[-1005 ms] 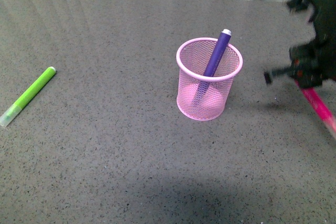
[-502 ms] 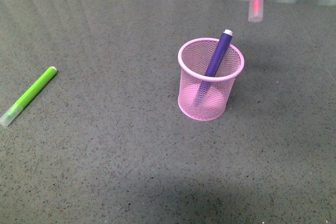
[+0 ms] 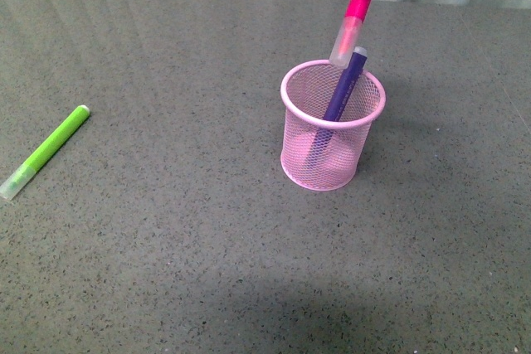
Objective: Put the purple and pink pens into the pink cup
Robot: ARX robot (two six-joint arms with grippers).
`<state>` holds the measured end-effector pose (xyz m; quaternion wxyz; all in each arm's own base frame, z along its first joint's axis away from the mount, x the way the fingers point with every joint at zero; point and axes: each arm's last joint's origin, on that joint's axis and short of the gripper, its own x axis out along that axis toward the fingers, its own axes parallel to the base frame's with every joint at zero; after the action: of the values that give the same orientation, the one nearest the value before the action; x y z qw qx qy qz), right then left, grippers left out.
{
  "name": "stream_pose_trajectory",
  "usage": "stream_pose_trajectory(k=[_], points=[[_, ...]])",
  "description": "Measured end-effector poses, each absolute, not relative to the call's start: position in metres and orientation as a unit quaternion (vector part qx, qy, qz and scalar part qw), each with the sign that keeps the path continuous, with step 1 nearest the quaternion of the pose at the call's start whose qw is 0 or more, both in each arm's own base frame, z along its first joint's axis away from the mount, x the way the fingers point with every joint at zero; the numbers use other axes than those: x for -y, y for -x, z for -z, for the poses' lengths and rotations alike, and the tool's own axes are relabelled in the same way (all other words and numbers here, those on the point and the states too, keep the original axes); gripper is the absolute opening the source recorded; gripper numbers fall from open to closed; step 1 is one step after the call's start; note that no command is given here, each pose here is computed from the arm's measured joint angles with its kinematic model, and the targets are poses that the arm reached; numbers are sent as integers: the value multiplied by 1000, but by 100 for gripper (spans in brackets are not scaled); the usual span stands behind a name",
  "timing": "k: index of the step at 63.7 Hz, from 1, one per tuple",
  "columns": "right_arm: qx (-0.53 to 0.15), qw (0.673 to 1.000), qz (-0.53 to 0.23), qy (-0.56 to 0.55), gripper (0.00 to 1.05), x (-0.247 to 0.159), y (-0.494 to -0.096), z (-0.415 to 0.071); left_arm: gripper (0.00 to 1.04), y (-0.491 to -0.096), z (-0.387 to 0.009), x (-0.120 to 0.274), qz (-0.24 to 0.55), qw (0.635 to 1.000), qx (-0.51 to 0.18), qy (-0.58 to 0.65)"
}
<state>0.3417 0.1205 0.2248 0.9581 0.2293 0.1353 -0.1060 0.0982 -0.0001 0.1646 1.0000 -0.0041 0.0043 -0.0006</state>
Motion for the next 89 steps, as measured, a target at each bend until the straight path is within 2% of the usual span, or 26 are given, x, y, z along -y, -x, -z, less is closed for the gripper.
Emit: stream_pose_trajectory(k=[22,61,89], points=[[-125,945,135,-270,8,-125,-336,-200,97,-98,-165,0,1,1000,-4,4],[-118,934,135,-309,9,-134,-336,-172,97,-98,-165,0,1,1000,-4,4],[-118,936,124,-309,83,-137,-333,-176,97,-98,-165,0,1,1000,-4,4]])
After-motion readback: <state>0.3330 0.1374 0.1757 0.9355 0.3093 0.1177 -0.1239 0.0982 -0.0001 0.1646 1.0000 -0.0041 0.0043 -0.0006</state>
